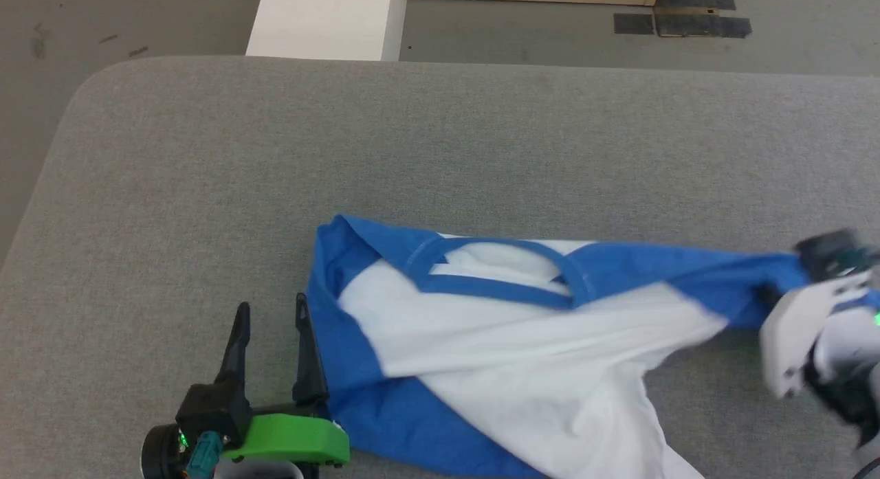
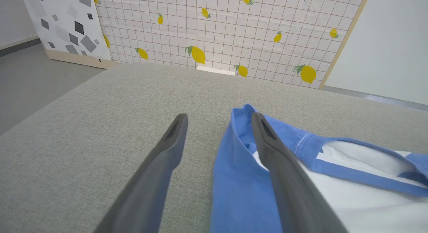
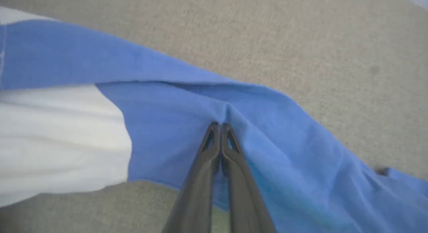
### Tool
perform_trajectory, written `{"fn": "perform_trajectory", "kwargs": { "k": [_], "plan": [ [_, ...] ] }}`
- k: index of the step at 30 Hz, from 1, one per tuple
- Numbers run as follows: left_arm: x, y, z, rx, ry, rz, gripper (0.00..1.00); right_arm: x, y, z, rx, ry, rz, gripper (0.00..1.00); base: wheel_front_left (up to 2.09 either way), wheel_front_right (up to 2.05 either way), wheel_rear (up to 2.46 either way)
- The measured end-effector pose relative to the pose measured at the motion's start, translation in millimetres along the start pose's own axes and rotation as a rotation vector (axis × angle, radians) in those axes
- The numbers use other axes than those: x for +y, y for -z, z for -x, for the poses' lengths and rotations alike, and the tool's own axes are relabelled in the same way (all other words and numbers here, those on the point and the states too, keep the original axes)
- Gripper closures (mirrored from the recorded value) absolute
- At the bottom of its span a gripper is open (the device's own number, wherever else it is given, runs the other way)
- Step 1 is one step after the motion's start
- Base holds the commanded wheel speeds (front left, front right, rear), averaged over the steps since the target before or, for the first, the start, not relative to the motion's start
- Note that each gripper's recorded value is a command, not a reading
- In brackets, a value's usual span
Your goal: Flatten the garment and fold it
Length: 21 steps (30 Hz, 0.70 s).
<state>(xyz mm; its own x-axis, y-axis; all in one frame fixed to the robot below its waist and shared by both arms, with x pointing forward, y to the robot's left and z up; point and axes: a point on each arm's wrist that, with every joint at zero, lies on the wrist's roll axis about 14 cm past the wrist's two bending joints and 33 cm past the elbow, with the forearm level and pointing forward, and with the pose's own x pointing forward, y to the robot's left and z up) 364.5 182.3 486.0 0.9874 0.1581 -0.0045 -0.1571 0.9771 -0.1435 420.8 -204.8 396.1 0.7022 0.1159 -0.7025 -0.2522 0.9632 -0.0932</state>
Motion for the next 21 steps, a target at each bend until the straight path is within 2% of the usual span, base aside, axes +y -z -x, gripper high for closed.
{"fn": "perform_trajectory", "kwargs": {
  "k": [3,5,9,12,13,14,15,18,21],
  "plan": [
    [-5.2,3.2,-0.7,0.010,0.014,0.008,0.00,-44.6,-30.6,5.5,-0.088,0.111,-0.007,1.00,0.00,0.00,0.00],
    [-7.5,5.8,-1.3,0.018,0.020,0.014,0.00,-73.4,-38.5,10.4,-0.101,0.186,0.009,1.00,0.00,0.00,0.00],
    [-10.3,12.5,-3.9,0.038,0.028,0.016,0.00,-117.0,-33.3,15.9,-0.083,0.294,0.012,1.00,0.00,0.00,0.00],
    [-11.1,18.1,-7.3,0.052,0.033,0.014,0.00,-134.3,-19.7,12.8,-0.047,0.336,0.021,1.00,0.00,0.00,0.00],
    [-11.5,19.9,-8.7,0.057,0.033,0.013,0.00,-136.3,-12.4,9.8,-0.031,0.341,0.016,0.78,0.00,0.00,0.00],
    [-11.8,21.3,-9.9,0.060,0.034,0.013,0.00,-136.6,-6.0,6.9,-0.018,0.341,0.007,0.51,0.00,0.00,0.00],
    [-12.5,23.1,-11.4,0.065,0.036,0.013,0.00,-134.8,2.7,2.5,-0.002,0.336,-0.013,0.00,0.00,0.00,0.00],
    [-15.3,25.8,-16.8,0.069,0.043,0.015,0.00,-118.3,23.3,-9.3,0.037,0.297,-0.050,0.00,0.00,0.00,0.00],
    [-18.7,28.3,-18.0,0.075,0.053,0.018,0.00,-107.5,24.4,-10.7,0.033,0.260,-0.076,0.00,0.00,0.00,0.00]
  ]
}}
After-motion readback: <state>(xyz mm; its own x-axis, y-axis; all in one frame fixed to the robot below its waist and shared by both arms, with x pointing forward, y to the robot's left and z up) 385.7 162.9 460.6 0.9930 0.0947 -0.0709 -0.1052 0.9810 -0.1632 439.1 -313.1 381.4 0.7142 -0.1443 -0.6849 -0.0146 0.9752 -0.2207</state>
